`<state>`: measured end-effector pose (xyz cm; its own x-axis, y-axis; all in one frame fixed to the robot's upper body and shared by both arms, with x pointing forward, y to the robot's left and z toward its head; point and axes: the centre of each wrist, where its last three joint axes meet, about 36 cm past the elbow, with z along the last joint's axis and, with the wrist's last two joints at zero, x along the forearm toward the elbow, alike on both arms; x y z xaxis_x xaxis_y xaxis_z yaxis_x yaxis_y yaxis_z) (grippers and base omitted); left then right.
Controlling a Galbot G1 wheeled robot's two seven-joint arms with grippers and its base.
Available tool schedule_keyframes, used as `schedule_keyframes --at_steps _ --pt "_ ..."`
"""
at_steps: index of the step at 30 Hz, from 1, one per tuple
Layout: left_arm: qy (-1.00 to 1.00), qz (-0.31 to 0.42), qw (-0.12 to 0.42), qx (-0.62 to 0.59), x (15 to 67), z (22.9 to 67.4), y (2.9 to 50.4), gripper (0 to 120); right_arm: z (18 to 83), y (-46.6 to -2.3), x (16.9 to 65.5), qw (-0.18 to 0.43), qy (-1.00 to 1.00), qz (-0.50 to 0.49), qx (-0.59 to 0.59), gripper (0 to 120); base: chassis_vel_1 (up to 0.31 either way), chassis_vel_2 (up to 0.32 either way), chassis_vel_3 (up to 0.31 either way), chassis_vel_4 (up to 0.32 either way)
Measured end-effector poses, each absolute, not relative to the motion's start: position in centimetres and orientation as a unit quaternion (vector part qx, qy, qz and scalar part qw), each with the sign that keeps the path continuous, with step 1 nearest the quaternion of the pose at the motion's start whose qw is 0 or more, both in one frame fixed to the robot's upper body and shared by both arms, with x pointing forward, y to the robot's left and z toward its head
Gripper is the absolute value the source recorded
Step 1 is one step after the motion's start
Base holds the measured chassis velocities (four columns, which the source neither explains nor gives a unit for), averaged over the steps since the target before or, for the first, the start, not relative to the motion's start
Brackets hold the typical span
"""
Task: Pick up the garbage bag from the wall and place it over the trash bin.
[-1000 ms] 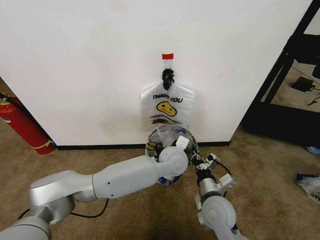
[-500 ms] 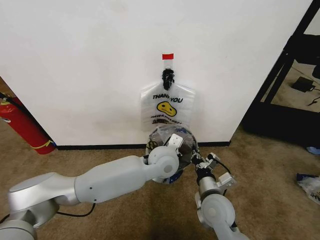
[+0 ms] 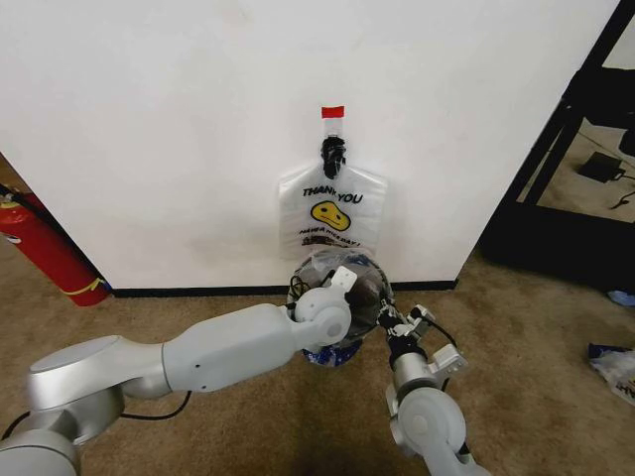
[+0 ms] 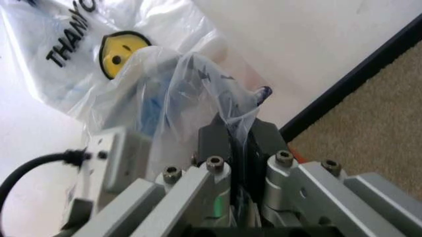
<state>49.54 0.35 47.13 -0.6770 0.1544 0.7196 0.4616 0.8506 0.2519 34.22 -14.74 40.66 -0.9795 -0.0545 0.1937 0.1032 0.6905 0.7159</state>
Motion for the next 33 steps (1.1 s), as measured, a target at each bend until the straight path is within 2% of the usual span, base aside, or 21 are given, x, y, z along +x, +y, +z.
schedule_keyframes --at_steps 13,21,28,33 --pt "-0.878 -0.202 0.396 -0.179 49.6 45.5 -1.3 0 42.2 -14.1 33.8 0.098 -0.908 -0.407 0.001 1 0.000 0.000 0.000 0.000" --pt "-0.883 -0.192 0.387 -0.182 49.5 46.6 -0.9 0 41.6 -14.9 33.9 0.098 -0.912 -0.398 -0.009 1 0.000 0.000 0.000 0.000" --pt "-0.894 -0.193 0.365 -0.176 49.5 48.9 1.4 0 40.8 -15.2 34.4 0.098 -0.915 -0.391 -0.015 1 0.000 0.000 0.000 0.000" --pt "-0.889 -0.216 0.372 -0.158 50.4 47.3 1.8 0 41.2 -14.9 34.3 0.095 -0.914 -0.395 -0.010 1 0.000 0.000 0.000 0.000"
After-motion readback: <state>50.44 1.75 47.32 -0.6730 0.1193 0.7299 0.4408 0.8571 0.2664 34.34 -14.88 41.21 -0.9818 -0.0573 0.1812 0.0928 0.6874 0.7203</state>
